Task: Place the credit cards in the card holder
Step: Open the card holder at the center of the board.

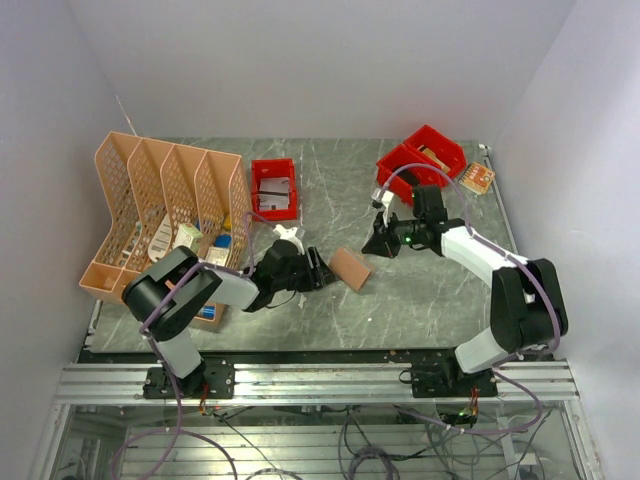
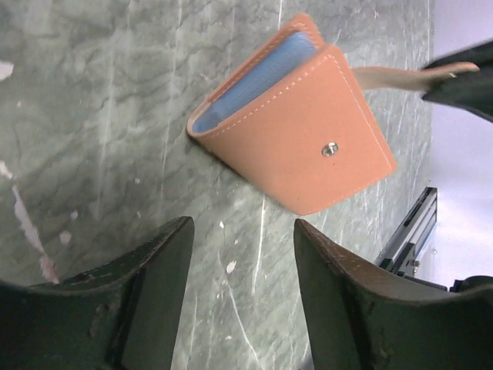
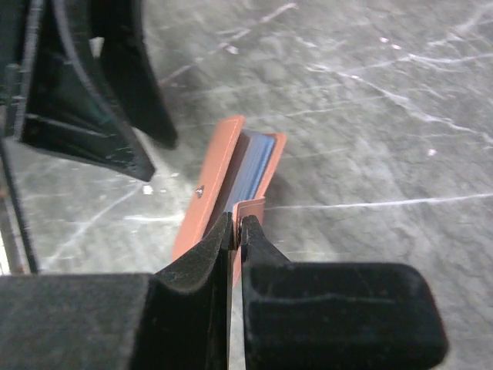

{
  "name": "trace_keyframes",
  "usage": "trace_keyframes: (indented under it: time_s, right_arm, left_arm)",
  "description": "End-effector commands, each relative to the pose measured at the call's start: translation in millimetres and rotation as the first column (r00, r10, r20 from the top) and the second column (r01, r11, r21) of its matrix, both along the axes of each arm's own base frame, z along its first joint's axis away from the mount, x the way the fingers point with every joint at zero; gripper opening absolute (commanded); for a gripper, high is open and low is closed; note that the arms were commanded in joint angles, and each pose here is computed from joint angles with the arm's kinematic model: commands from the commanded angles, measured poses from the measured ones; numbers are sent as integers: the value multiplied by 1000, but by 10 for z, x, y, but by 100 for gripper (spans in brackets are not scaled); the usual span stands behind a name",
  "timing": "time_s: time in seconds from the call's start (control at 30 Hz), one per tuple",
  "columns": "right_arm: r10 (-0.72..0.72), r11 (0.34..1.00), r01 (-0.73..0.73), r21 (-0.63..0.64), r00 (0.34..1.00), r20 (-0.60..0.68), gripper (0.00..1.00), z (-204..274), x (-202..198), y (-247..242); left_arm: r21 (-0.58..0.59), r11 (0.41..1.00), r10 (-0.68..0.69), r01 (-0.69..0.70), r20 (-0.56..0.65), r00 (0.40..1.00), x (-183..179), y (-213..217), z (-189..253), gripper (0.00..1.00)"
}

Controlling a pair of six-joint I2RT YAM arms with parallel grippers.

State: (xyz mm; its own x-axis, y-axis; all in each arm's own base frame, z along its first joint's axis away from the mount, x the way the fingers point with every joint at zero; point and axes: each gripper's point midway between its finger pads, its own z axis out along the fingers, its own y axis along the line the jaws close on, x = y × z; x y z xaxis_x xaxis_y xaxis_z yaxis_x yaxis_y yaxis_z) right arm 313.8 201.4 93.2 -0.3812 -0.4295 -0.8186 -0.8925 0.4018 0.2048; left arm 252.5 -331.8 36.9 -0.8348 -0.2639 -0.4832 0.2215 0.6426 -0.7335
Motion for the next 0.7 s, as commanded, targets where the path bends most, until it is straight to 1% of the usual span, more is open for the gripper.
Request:
trace_keyframes:
  time_s: [0.0,0.07,0.1,0.13,0.27,0.4,0.5,0.57,0.63,0.67]
  right_arm:
    - [45,987,-39,157,999,-30,0,293,-249,140]
    - [48,983,-40,181,998,-39,0,316,-292,157]
    - [49,982,-40,187,998,-47,0,317,-297,160]
    - [50,981,-38,189,997,-61,0,301,-298,166]
    - [58,980,-40,193,995,-87,0,249,-310,176]
    - [50,983,-35,178,995,-84,0,217,-300,163]
    - [45,984,-31,173,996,-78,0,217,-296,154]
    - [46,985,-33,171,996,-71,0,228,-289,152]
    - [38,986,-28,163,997,-62,0,224,-274,137]
    - [34,987,-24,156,998,-57,0,219,-265,128]
  left_arm:
    - [-108,994,25,-24,11,1000,-28,-15,272,68]
    - [-144,988,50,-47,18,999,-44,28,353,71]
    - [-158,986,59,-55,20,998,-50,40,390,76]
    - [-169,984,64,-60,22,998,-57,52,424,78]
    - [-194,980,51,-45,22,998,-84,30,484,80]
    - [-216,975,59,-51,29,998,-94,45,519,82]
    - [-181,982,64,-58,25,998,-94,81,487,82]
    - [-138,988,66,-64,12,998,-93,109,420,82]
    - [-99,993,66,-65,2,998,-91,128,352,77]
    - [-81,994,69,-69,0,998,-83,141,320,73]
